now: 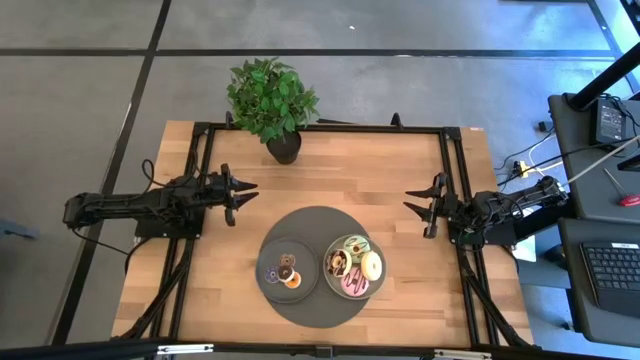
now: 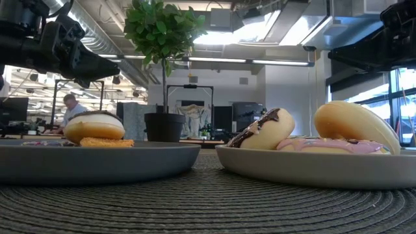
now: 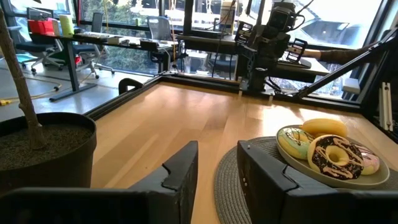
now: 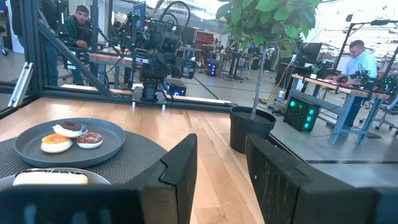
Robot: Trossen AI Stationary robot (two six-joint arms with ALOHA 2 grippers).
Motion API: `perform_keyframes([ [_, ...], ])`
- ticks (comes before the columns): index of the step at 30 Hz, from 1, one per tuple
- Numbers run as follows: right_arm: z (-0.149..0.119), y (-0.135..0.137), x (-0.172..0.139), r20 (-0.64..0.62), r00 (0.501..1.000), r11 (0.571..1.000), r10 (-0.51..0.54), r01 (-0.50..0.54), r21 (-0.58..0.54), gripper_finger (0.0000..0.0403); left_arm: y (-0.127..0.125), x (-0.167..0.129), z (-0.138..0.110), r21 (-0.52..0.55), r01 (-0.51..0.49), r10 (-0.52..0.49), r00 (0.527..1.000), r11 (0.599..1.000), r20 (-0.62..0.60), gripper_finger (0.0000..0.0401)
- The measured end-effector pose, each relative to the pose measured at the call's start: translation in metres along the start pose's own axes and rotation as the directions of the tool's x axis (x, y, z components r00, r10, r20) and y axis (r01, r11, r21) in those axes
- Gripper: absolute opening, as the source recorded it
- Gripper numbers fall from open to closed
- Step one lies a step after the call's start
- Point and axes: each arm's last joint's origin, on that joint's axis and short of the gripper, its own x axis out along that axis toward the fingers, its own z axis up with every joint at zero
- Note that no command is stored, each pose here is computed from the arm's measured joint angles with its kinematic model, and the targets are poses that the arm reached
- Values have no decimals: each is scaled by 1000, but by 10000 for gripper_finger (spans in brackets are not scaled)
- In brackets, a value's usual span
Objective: Pick & Place donuts
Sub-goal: Return to Home Position
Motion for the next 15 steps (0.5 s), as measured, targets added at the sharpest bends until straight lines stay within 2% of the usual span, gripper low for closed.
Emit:
perform_keyframes([
  [15,0,0,0,0,1000,1000,0,0,0,139,0,0,0,0,0,0,1000,1000,0,107],
])
